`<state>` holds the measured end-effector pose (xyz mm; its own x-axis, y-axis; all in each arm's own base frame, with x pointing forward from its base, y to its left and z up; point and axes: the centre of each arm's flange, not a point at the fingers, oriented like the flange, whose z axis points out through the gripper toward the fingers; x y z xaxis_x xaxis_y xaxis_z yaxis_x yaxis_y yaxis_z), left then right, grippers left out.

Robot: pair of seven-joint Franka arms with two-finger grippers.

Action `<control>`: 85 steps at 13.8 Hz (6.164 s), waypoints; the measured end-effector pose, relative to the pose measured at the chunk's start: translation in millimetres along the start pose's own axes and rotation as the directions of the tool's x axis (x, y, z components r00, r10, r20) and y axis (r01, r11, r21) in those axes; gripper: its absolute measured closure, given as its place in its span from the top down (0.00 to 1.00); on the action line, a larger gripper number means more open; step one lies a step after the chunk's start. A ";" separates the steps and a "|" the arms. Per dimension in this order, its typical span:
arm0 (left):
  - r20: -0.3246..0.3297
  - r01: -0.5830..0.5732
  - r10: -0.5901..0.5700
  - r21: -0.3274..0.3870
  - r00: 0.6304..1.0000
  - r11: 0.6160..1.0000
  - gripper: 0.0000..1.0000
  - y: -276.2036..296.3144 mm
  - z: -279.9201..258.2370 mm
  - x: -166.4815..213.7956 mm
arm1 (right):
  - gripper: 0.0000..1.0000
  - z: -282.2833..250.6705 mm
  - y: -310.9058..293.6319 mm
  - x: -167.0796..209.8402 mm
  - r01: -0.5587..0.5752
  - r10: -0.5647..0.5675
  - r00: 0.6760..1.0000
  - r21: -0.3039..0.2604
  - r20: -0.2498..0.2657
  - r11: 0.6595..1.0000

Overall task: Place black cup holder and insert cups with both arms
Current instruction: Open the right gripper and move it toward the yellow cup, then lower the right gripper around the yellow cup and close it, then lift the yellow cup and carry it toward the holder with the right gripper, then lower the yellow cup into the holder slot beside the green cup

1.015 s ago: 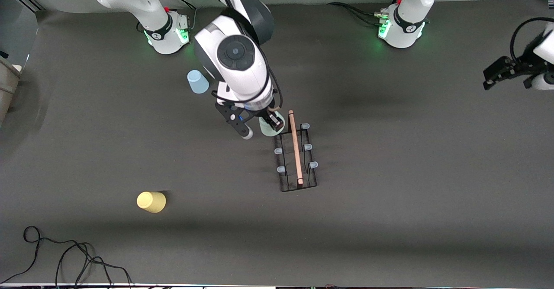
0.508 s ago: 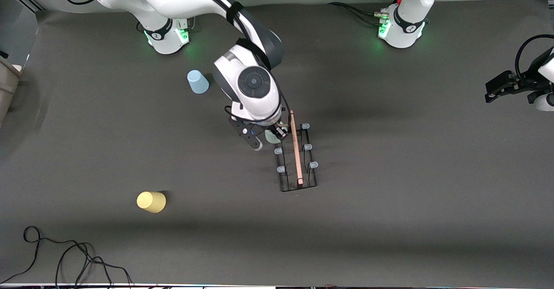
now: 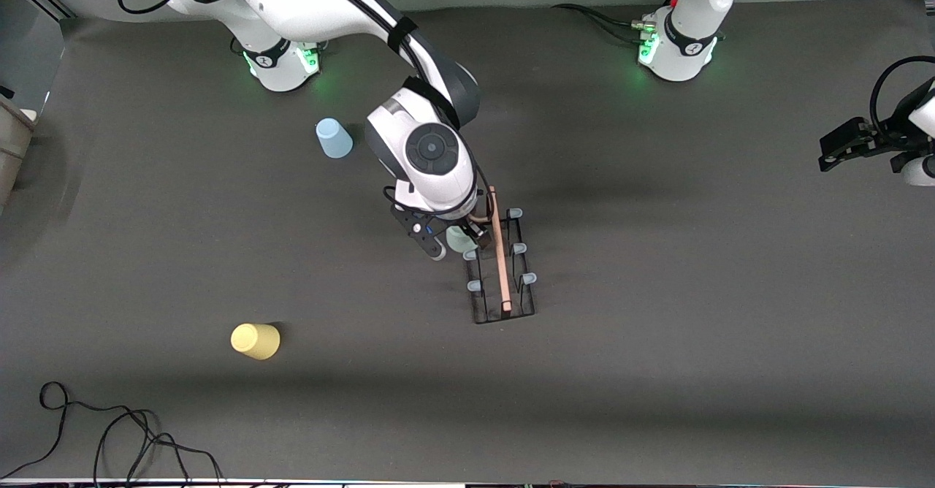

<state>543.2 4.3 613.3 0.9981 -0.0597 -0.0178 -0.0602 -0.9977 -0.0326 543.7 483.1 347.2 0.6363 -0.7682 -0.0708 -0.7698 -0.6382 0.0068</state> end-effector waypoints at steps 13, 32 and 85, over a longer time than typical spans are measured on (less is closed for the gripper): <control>0.003 -0.007 0.007 0.000 1.000 1.000 1.00 3.7 0.2 0.0 | 1.00 -152.4 128.1 378.2 0.609 -0.615 0.787 -0.102 -0.044 0.787; 0.021 -0.005 0.005 -0.001 1.000 1.000 1.00 2.9 1.9 -1.8 | 0.80 92.7 155.9 468.7 0.764 -0.764 0.632 -0.061 -0.132 0.642; 0.043 0.072 -0.071 -0.021 0.997 0.997 1.00 -2.2 16.1 5.5 | 1.00 30.5 -70.8 53.4 -0.018 0.035 0.996 0.189 -0.087 0.982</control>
<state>548.6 6.6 597.2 0.9982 0.0131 -0.0588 0.0124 -0.9998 -0.0127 630.7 488.8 312.6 0.6111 -0.7914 0.0168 -0.7767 -0.6036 -0.1802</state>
